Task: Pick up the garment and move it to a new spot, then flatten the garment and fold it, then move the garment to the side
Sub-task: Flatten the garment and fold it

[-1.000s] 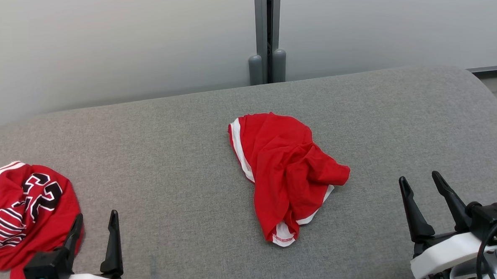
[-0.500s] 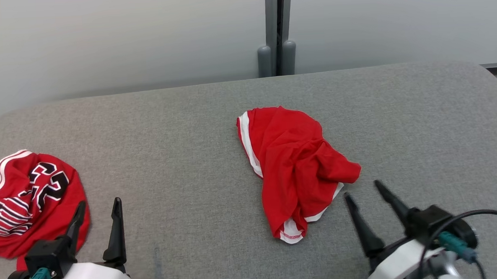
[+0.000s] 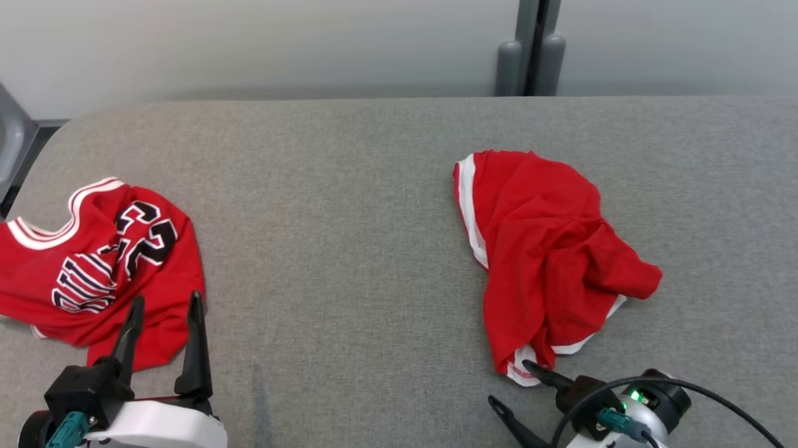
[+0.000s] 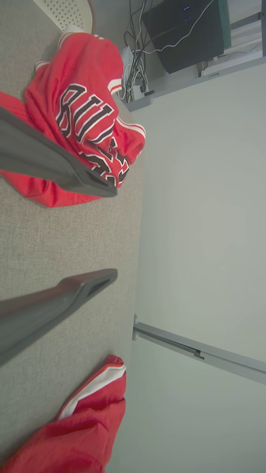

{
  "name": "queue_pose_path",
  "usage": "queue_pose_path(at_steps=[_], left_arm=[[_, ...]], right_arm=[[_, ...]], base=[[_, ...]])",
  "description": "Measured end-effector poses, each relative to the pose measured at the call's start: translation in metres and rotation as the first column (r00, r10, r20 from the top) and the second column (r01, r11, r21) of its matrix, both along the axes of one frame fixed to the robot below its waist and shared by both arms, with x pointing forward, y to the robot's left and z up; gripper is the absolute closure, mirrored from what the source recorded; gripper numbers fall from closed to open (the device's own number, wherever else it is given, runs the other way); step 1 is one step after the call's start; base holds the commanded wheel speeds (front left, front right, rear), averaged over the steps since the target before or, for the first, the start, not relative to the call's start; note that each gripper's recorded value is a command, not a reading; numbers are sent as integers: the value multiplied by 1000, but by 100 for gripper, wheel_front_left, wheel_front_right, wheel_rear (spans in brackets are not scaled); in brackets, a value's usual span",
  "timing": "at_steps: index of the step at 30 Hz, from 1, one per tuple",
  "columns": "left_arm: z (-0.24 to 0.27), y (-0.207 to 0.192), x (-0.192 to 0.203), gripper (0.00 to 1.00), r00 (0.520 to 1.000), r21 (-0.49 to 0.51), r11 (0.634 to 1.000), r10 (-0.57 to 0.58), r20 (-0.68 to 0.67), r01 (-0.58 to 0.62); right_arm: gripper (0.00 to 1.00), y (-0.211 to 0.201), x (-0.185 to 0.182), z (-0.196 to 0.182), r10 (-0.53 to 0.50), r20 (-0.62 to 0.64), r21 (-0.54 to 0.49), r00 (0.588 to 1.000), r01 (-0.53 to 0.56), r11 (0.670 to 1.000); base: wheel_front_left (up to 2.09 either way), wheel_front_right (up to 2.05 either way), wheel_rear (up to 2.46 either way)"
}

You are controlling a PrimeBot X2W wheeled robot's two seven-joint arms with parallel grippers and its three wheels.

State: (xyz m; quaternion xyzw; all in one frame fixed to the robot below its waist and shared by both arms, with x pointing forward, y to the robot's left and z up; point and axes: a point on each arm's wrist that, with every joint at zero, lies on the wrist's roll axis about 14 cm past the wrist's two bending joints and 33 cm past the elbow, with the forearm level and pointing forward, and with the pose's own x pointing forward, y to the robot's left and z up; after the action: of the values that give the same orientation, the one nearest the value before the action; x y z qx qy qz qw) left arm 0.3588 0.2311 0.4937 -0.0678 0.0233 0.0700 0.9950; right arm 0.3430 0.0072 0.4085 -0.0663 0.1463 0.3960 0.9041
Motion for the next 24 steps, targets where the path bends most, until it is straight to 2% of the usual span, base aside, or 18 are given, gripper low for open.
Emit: queue_pose_path(at_steps=[2, 3, 4, 5, 10, 14, 19, 24], left_arm=[[-5, 3, -2, 0, 1000, 3, 1000, 9, -15, -9], [-7, 4, -2, 0, 1000, 3, 1000, 14, -20, -14], [-8, 5, -1, 0, 1000, 3, 1000, 18, -21, -18], [-7, 5, 0, 0, 1000, 3, 1000, 19, -18, -19], [-11, 5, 0, 0, 999, 3, 1000, 21, -24, -21], [-11, 2, 3, 0, 1000, 4, 1000, 11, -23, -11], [-9, -3, 9, 0, 1000, 6, 1000, -12, -16, 12], [-3, -10, 14, 0, 999, 2, 999, -34, 0, 34]], right_arm=[[0, -2, 4, -12, 21, -9, -48, 1000, -21, 999], [26, -2, 6, -15, 24, -13, -56, 1000, -25, 998], [66, -2, 8, -19, 26, -20, -66, 999, -27, 997], [100, -1, 9, -21, 28, -24, -71, 999, -30, 997], [100, 1, 16, -22, 28, -18, -70, 999, -29, 997], [100, 12, 22, -5, 31, 25, -12, 999, -31, 999], [100, 49, 30, 50, 79, 143, 118, 987, -96, 988], [100, 85, 33, 122, 117, 286, 267, 951, -196, 943]], base=[[0, 0, 0], [0, 0, 0], [0, 0, 0], [0, 0, 0], [0, 0, 0], [0, 0, 0], [0, 0, 0], [0, 0, 0]])
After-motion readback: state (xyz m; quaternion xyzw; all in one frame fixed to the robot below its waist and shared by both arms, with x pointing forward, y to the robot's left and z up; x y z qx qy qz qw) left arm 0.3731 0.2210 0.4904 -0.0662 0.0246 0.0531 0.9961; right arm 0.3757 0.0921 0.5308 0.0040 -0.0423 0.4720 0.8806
